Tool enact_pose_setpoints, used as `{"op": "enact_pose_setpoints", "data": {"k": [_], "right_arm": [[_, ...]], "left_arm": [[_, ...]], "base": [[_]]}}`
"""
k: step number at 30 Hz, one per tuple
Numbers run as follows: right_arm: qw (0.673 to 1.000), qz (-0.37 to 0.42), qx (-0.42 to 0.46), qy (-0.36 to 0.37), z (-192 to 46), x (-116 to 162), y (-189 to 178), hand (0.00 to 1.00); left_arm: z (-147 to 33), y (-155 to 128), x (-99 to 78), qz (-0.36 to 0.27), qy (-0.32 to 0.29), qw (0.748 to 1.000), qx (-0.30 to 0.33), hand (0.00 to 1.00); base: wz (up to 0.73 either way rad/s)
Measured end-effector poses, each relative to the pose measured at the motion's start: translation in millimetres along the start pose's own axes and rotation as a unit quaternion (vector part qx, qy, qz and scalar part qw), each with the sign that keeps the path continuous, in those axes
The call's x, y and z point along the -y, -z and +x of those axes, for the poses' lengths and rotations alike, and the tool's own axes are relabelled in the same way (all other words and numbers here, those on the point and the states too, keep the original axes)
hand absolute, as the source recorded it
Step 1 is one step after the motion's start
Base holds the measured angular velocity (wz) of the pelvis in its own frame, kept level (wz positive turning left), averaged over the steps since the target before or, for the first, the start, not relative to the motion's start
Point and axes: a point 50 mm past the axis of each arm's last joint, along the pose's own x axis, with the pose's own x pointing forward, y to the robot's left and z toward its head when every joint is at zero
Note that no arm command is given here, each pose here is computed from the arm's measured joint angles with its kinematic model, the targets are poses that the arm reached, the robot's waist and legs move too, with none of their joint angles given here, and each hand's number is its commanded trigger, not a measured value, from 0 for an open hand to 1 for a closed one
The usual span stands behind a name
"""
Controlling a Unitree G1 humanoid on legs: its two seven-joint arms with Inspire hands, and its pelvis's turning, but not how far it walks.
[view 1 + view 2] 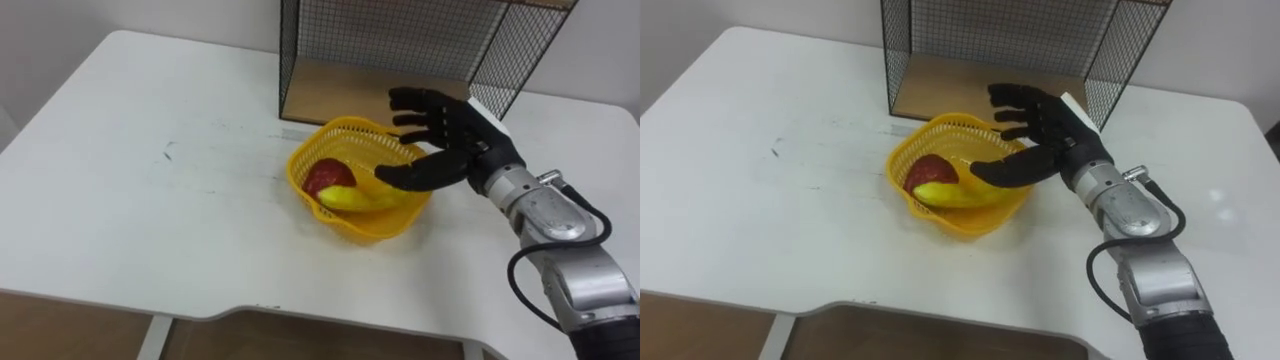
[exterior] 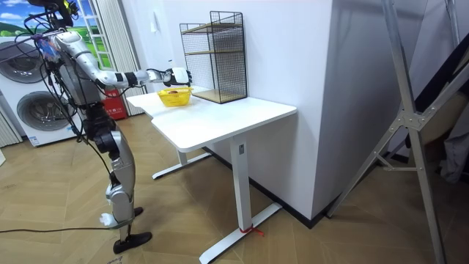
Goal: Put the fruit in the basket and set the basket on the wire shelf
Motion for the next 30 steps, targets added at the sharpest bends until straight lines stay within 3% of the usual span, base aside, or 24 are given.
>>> {"op": "enact_pose_setpoints", "data": {"k": [20,24,28,30], "right_arm": [[1.000,0.024,0.010,0.004,-1,1,-2,0.00],[0.998,0.035,0.034,0.029,-3,8,-10,0.00],[0.994,0.057,0.031,0.085,-12,24,-4,0.00],[0.988,0.080,0.021,0.128,-23,34,6,0.00]], "left_arm": [[-0.5,4,-0.2,-0.006,-0.001,1.000,-0.003,0.00],[-1.1,7,1.8,-0.046,0.004,0.999,-0.004,0.00],[-2.0,14,0.7,-0.141,-0.005,0.990,-0.011,0.00],[-4.8,30,1.4,-0.210,-0.021,0.977,-0.034,0.00]], "base": [[0.02],[0.05],[0.04],[0.02]]}}
